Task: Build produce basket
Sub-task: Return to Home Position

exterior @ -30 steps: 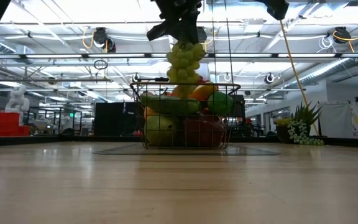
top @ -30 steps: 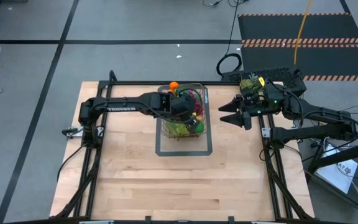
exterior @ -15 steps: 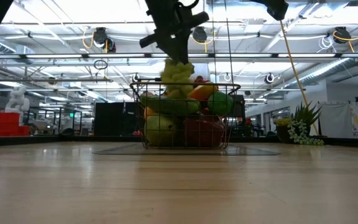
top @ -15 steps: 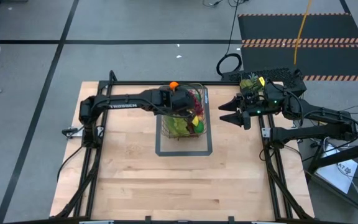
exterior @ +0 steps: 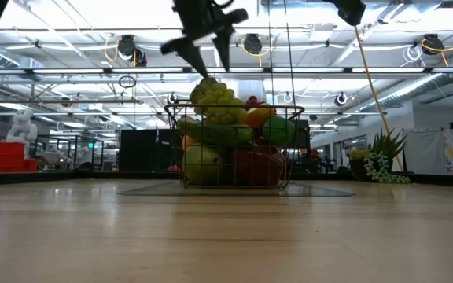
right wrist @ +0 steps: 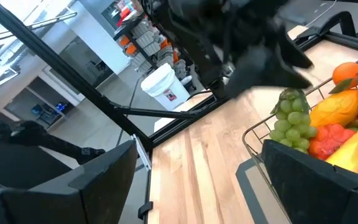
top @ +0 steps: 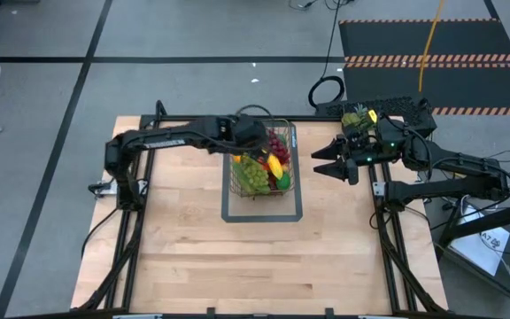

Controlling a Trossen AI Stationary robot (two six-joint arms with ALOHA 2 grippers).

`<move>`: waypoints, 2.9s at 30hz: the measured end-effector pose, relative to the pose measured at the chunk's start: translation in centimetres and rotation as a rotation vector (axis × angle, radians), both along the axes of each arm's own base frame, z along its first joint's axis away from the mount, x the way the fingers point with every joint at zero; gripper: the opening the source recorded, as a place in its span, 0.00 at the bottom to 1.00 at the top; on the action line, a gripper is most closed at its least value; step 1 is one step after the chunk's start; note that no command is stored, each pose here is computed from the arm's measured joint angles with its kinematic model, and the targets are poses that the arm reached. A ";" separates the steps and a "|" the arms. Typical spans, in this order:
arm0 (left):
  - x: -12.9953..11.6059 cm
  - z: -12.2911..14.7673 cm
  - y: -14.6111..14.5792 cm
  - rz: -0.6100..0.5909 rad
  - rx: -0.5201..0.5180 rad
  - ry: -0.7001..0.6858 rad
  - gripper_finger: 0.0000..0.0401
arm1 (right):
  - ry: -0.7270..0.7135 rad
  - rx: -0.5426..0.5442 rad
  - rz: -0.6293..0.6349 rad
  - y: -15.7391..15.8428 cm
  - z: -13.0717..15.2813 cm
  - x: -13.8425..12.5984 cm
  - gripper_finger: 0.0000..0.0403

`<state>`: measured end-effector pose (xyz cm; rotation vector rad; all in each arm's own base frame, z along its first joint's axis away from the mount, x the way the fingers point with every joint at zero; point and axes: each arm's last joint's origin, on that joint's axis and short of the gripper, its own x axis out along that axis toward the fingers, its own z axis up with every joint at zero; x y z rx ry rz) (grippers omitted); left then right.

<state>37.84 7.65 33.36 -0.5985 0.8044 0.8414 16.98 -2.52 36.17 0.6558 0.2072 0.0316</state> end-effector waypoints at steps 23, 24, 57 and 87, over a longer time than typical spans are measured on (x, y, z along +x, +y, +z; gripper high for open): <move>-15.3 11.5 -3.2 -0.157 0.066 -0.088 0.33 | -0.001 -0.154 0.147 0.4 -0.2 -0.4 0.78; -15.7 11.7 -3.4 -0.199 0.075 -0.079 0.32 | -0.004 -0.178 0.151 0.4 -0.2 -0.4 0.76; -21.4 2.7 -6.1 -0.814 0.438 -0.306 0.03 | -0.184 -0.815 0.134 0.2 1.1 -0.4 0.01; -22.9 -3.3 -5.4 -0.616 0.345 -0.266 0.01 | -0.195 -0.909 -0.009 0.0 -9.3 -1.6 0.00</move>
